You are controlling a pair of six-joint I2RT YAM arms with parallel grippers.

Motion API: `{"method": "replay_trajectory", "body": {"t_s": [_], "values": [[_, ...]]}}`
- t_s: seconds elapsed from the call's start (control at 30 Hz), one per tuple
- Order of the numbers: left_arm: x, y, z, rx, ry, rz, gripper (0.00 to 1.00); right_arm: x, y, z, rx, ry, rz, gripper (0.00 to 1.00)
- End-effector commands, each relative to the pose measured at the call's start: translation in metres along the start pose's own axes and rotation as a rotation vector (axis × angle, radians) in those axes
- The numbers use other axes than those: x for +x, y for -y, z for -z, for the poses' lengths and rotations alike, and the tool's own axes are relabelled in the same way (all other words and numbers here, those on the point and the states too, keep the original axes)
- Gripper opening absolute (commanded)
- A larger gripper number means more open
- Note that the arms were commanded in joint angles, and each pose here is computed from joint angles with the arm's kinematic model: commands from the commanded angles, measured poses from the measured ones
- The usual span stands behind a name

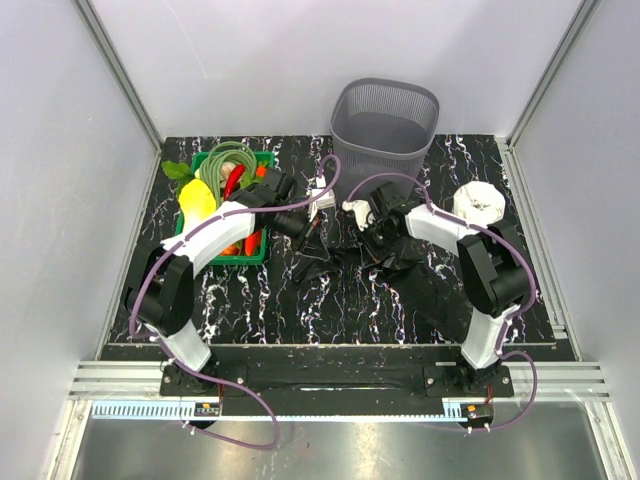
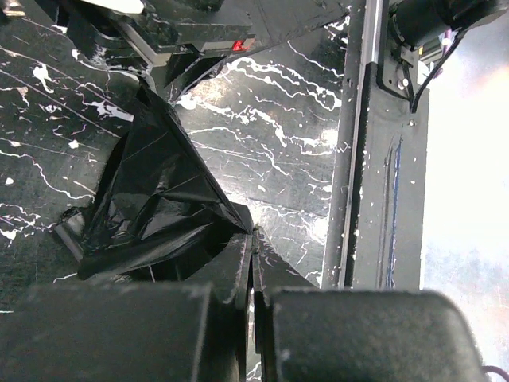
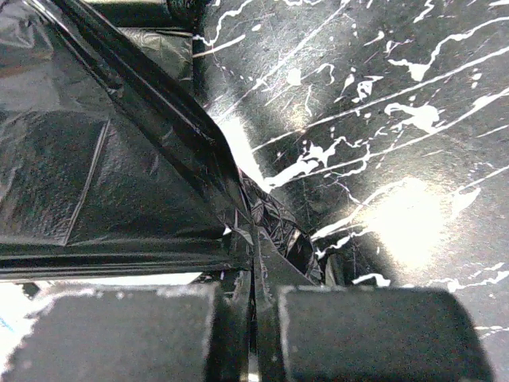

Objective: Put the trash bags into the trash bin

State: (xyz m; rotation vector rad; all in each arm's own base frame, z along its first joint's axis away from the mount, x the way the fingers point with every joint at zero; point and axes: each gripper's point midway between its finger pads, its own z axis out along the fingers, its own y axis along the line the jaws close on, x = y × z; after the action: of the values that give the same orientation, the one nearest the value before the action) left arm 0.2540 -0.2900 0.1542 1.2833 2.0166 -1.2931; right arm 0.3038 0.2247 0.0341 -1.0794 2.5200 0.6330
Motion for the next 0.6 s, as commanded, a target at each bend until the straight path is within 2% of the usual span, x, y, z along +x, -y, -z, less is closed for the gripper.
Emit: {"method": "replay_trajectory", "body": {"t_s": [0.0, 0.2, 0.43, 0.57], "values": [[-0.025, 0.033, 0.024, 0.070, 0.064, -0.101, 0.00, 0.029, 0.027, -0.004, 0.084, -0.113, -0.136, 0.00], [-0.042, 0.047, 0.048, 0.104, 0.130, -0.100, 0.00, 0.050, 0.040, -0.017, 0.089, -0.180, -0.220, 0.00], [-0.058, 0.060, 0.062, 0.180, 0.203, -0.062, 0.00, 0.068, 0.047, -0.026, 0.112, -0.245, -0.238, 0.00], [-0.068, 0.053, 0.075, 0.162, 0.251, -0.051, 0.00, 0.071, 0.051, -0.028, 0.133, -0.254, -0.257, 0.00]]}}
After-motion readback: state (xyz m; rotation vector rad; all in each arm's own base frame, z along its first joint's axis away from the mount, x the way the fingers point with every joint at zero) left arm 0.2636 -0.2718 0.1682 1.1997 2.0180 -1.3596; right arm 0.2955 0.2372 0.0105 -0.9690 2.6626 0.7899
